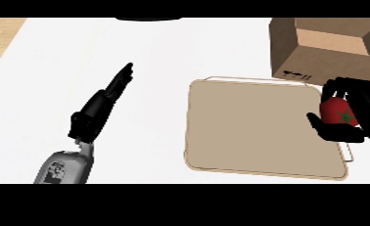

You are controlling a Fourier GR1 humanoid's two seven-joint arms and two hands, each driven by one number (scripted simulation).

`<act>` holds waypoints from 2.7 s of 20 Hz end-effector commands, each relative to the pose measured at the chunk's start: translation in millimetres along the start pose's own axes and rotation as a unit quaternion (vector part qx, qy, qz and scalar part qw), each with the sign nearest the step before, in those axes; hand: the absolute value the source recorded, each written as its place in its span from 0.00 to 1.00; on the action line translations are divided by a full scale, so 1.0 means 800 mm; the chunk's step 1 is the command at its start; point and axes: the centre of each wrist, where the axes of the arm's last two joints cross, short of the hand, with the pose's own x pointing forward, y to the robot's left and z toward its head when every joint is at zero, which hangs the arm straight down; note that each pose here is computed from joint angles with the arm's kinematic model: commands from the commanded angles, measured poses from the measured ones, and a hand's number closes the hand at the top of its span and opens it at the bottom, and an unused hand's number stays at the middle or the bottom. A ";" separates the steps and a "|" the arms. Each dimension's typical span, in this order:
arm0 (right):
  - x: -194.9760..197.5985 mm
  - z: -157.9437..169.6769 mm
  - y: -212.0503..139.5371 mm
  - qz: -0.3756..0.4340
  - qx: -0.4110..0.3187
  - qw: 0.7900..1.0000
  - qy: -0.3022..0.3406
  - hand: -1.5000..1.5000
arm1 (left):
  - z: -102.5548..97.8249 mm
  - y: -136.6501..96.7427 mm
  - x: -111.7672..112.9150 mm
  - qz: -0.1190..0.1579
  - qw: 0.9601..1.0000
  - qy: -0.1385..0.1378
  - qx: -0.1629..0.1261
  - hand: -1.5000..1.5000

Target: Pick the tomato from the tray and place it in the cardboard box

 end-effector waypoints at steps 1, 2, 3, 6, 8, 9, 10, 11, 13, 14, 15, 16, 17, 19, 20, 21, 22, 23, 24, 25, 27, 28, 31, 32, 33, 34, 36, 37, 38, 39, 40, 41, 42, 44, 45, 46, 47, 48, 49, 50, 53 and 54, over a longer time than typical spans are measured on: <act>0.009 0.031 -0.052 -0.009 -0.026 0.999 -0.031 1.00 | -0.020 0.005 -0.001 0.003 1.000 -0.002 -0.004 0.50; 0.020 0.035 -0.076 -0.025 -0.036 0.998 -0.047 1.00 | -0.003 -0.008 0.003 0.001 1.000 0.009 -0.003 0.50; 0.016 0.041 -0.090 -0.036 -0.036 0.997 -0.049 1.00 | -0.012 0.015 0.007 0.012 1.000 0.007 0.000 0.50; 0.027 0.061 -0.120 -0.075 -0.094 0.992 -0.040 1.00 | 0.025 0.008 -0.019 0.000 1.000 0.001 -0.002 0.50; 0.027 0.065 -0.142 -0.075 -0.109 0.991 -0.009 1.00 | 0.006 0.004 0.013 0.002 1.000 0.002 -0.008 0.50; 0.025 0.078 -0.138 -0.092 -0.124 0.988 -0.006 1.00 | -0.004 0.008 0.016 -0.001 1.000 -0.006 -0.002 0.50; 0.013 0.057 -0.155 -0.118 -0.125 0.985 0.001 1.00 | -0.018 -0.004 0.011 -0.006 1.000 0.003 -0.001 0.50; 0.010 0.065 -0.167 -0.120 -0.126 0.985 0.007 1.00 | 0.000 0.015 0.018 0.006 1.000 -0.004 -0.011 0.50; 0.017 0.050 -0.161 -0.126 -0.130 0.983 0.029 1.00 | -0.012 -0.007 0.023 0.003 1.000 -0.002 -0.002 0.50; -0.002 0.056 -0.193 -0.116 -0.143 0.982 0.039 1.00 | 0.008 -0.005 0.020 -0.001 1.000 -0.009 -0.006 0.50; -0.005 0.031 -0.198 -0.120 -0.145 0.981 0.037 1.00 | -0.009 -0.002 0.002 -0.004 1.000 -0.004 -0.016 0.50; 0.011 0.036 -0.187 -0.111 -0.142 0.982 0.049 1.00 | -0.018 -0.008 -0.002 0.002 1.000 -0.008 -0.014 0.50; 0.013 0.037 -0.192 -0.110 -0.144 0.982 0.059 1.00 | -0.010 0.009 0.013 -0.001 1.000 0.001 -0.006 0.50; -0.007 0.019 -0.200 -0.107 -0.150 0.981 0.069 1.00 | -0.019 -0.005 0.004 -0.003 1.000 -0.008 -0.003 0.50; 0.005 0.011 -0.208 -0.105 -0.157 0.979 0.071 1.00 | -0.006 -0.010 -0.003 0.005 1.000 -0.004 -0.013 0.50; -0.003 -0.010 -0.201 -0.107 -0.167 0.977 0.080 1.00 | -0.019 -0.006 0.008 -0.004 1.000 -0.004 -0.013 0.50; -0.016 -0.017 -0.208 -0.113 -0.153 0.979 0.077 1.00 | -0.013 -0.010 -0.009 0.003 1.000 0.000 -0.018 0.50; -0.020 -0.029 -0.178 -0.108 -0.154 0.979 0.082 1.00 | -0.006 -0.010 0.022 -0.001 1.000 -0.009 -0.015 0.50; -0.028 -0.011 -0.217 -0.108 -0.157 0.978 0.089 1.00 | 0.012 0.004 -0.015 0.006 1.000 0.002 -0.010 0.50; -0.038 -0.026 -0.230 -0.130 -0.154 0.976 0.085 1.00 | 0.005 -0.025 0.004 0.002 1.000 -0.005 -0.009 0.50; -0.052 -0.045 -0.198 -0.130 -0.153 0.976 0.085 1.00 | -0.009 -0.011 0.005 0.001 1.000 -0.008 -0.012 0.50; -0.027 -0.059 -0.225 -0.137 -0.160 0.974 0.081 1.00 | -0.002 -0.019 0.014 0.003 1.000 -0.011 -0.018 0.50; -0.034 -0.090 -0.225 -0.145 -0.170 0.970 0.092 1.00 | -0.021 -0.001 0.011 0.007 1.000 -0.002 -0.019 0.50; -0.048 -0.094 -0.209 -0.150 -0.163 0.970 0.096 1.00 | -0.027 -0.003 0.008 0.001 1.000 -0.012 -0.018 0.50; -0.066 -0.099 -0.198 -0.146 -0.157 0.972 0.100 1.00 | 0.008 -0.014 0.002 0.005 1.000 -0.002 -0.022 0.50; -0.055 -0.112 -0.198 -0.144 -0.161 0.970 0.111 1.00 | -0.019 -0.013 0.011 -0.004 1.000 -0.008 -0.009 0.50; -0.073 -0.123 -0.170 -0.124 -0.158 0.973 0.116 1.00 | -0.009 -0.009 0.023 0.001 1.000 -0.012 -0.018 0.50; -0.070 -0.135 -0.176 -0.109 -0.168 0.972 0.121 1.00 | -0.019 -0.030 0.003 -0.007 1.000 -0.011 -0.015 0.50; -0.077 -0.133 -0.173 -0.110 -0.167 0.972 0.125 1.00 | -0.010 -0.002 0.011 0.010 1.000 -0.012 -0.017 0.50; -0.056 -0.156 -0.178 -0.110 -0.161 0.972 0.128 1.00 | -0.028 -0.017 0.011 0.000 1.000 -0.007 -0.011 0.50; -0.062 -0.155 -0.180 -0.099 -0.162 0.974 0.124 1.00 | -0.012 -0.025 0.003 0.006 1.000 -0.012 -0.012 0.50; -0.056 -0.158 -0.175 -0.091 -0.154 0.976 0.125 1.00 | 0.001 -0.021 0.007 -0.002 1.000 -0.010 -0.022 0.50; -0.080 -0.157 -0.161 -0.077 -0.152 0.977 0.125 1.00 | -0.017 -0.011 0.004 -0.005 1.000 -0.008 -0.017 0.50; -0.093 -0.167 -0.168 -0.069 -0.135 0.980 0.129 1.00 | -0.017 0.005 0.020 -0.003 1.000 -0.008 -0.015 0.50; -0.086 -0.180 -0.139 -0.073 -0.131 0.980 0.132 1.00 | -0.028 -0.002 0.016 0.000 1.000 -0.016 -0.017 0.50; -0.104 -0.176 -0.153 -0.078 -0.120 0.981 0.131 1.00 | -0.024 -0.006 0.018 0.003 1.000 -0.004 -0.013 0.50; -0.091 -0.186 -0.125 -0.064 -0.130 0.980 0.138 1.00 | -0.007 -0.018 0.007 -0.003 1.000 -0.007 -0.020 0.50; -0.101 -0.184 -0.110 -0.055 -0.126 0.981 0.139 1.00 | -0.018 -0.011 0.016 0.005 1.000 -0.009 -0.020 0.50; -0.115 -0.179 -0.108 -0.069 -0.114 0.981 0.140 1.00 | -0.003 0.013 -0.001 -0.009 1.000 -0.017 -0.012 0.50; -0.102 -0.186 -0.078 -0.068 -0.114 0.980 0.145 1.00 | -0.006 -0.023 -0.007 0.006 1.000 0.000 -0.024 0.50; -0.116 -0.193 -0.080 -0.138 -0.096 0.967 0.189 1.00 | -0.018 -0.013 0.023 -0.001 1.000 -0.007 -0.020 0.50; -0.138 -0.181 -0.072 -0.165 -0.081 0.960 0.210 0.00 | -0.008 0.001 0.005 0.002 1.000 -0.010 -0.025 0.50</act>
